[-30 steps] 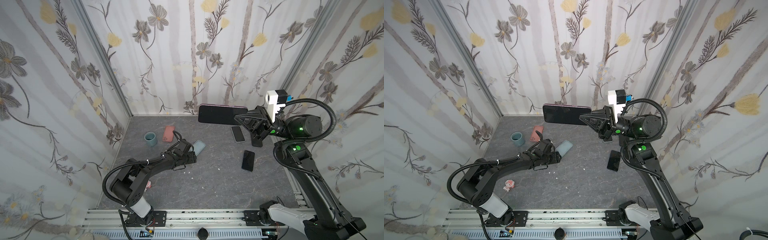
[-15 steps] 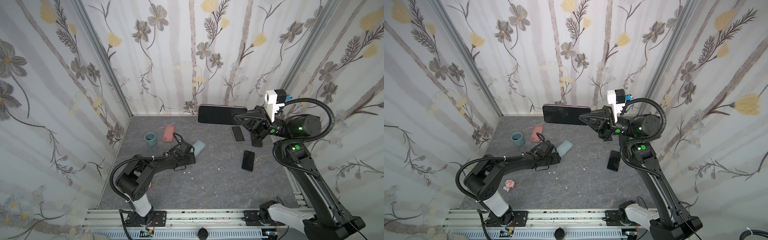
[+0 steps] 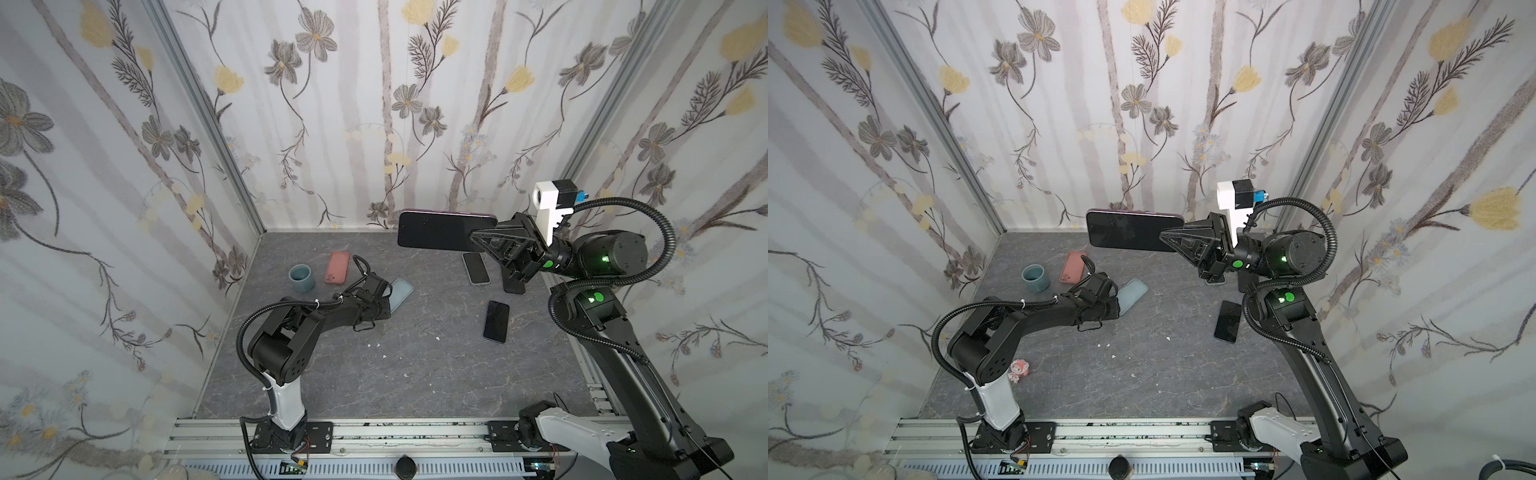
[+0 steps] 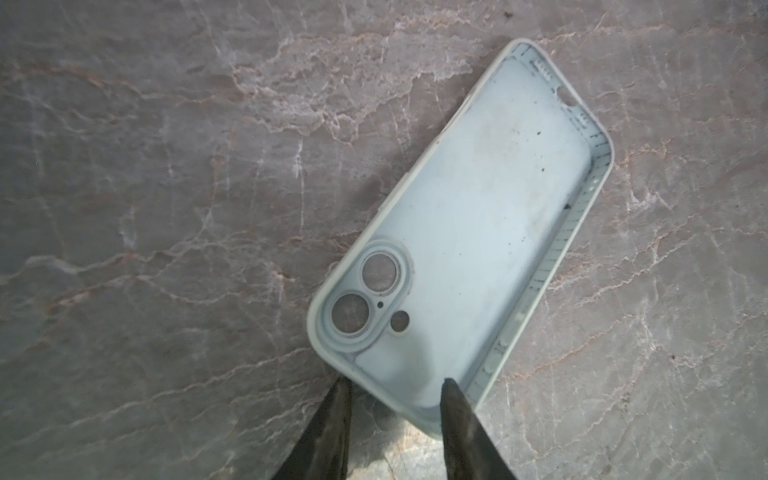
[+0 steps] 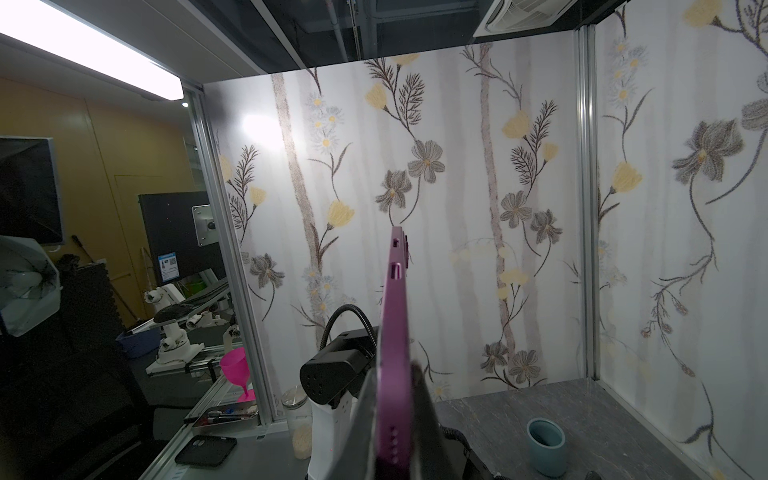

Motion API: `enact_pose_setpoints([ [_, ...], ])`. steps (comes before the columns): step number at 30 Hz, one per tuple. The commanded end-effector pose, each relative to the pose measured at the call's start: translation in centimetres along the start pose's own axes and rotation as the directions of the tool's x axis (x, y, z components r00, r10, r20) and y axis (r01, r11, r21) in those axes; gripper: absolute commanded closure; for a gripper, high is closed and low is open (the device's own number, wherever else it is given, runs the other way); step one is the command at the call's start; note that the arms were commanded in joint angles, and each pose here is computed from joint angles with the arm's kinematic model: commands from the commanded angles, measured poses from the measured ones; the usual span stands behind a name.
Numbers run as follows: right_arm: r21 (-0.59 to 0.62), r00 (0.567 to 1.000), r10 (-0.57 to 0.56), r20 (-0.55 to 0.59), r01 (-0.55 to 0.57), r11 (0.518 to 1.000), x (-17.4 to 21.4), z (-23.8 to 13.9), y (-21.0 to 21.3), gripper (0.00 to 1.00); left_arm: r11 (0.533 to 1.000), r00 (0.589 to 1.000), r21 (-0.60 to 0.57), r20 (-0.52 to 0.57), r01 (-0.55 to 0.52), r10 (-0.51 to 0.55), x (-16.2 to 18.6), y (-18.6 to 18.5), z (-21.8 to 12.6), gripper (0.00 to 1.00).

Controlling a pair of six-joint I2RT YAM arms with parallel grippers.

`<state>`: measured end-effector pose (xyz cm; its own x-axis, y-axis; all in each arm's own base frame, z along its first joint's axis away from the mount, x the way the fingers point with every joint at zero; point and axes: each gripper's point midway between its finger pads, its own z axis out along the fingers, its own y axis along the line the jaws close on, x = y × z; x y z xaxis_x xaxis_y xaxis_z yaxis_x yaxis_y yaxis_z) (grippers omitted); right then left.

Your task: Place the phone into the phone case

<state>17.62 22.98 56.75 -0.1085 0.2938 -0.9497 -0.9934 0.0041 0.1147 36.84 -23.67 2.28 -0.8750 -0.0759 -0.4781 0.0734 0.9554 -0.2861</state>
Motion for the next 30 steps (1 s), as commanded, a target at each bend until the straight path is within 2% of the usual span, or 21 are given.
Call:
enact_pose_setpoints([
  [1,0.007,0.999,-0.04,0.036,0.04,0.999,-1.1,0.0,0.2,1.0,0.999,0.998,-0.023,-0.031,-0.047,0.046,0.4,0.5,0.3,0.67],
  [4,0.007,0.999,-0.035,0.031,0.034,0.999,-0.9,0.1,0.0,1.0,0.998,0.997,0.0,-0.04,-0.063,0.063,0.3,-0.1,0.4,0.73],
  [15,0.006,1.0,-0.025,0.019,0.025,1.0,-0.3,0.2,-0.6,1.0,0.989,0.988,0.008,-0.054,-0.144,0.145,1.0,-0.9,1.0,0.82],
  [21,0.005,1.0,-0.019,-0.007,0.019,1.0,0.4,0.2,-0.8,1.0,0.988,0.985,0.023,-0.065,-0.156,0.157,1.9,-1.5,1.0,0.82],
  [30,-0.006,0.999,-0.011,-0.037,0.011,1.0,1.8,0.2,-1.2,1.0,0.981,0.985,0.092,-0.012,-0.168,0.17,0.4,-3.4,-0.3,0.81],
])
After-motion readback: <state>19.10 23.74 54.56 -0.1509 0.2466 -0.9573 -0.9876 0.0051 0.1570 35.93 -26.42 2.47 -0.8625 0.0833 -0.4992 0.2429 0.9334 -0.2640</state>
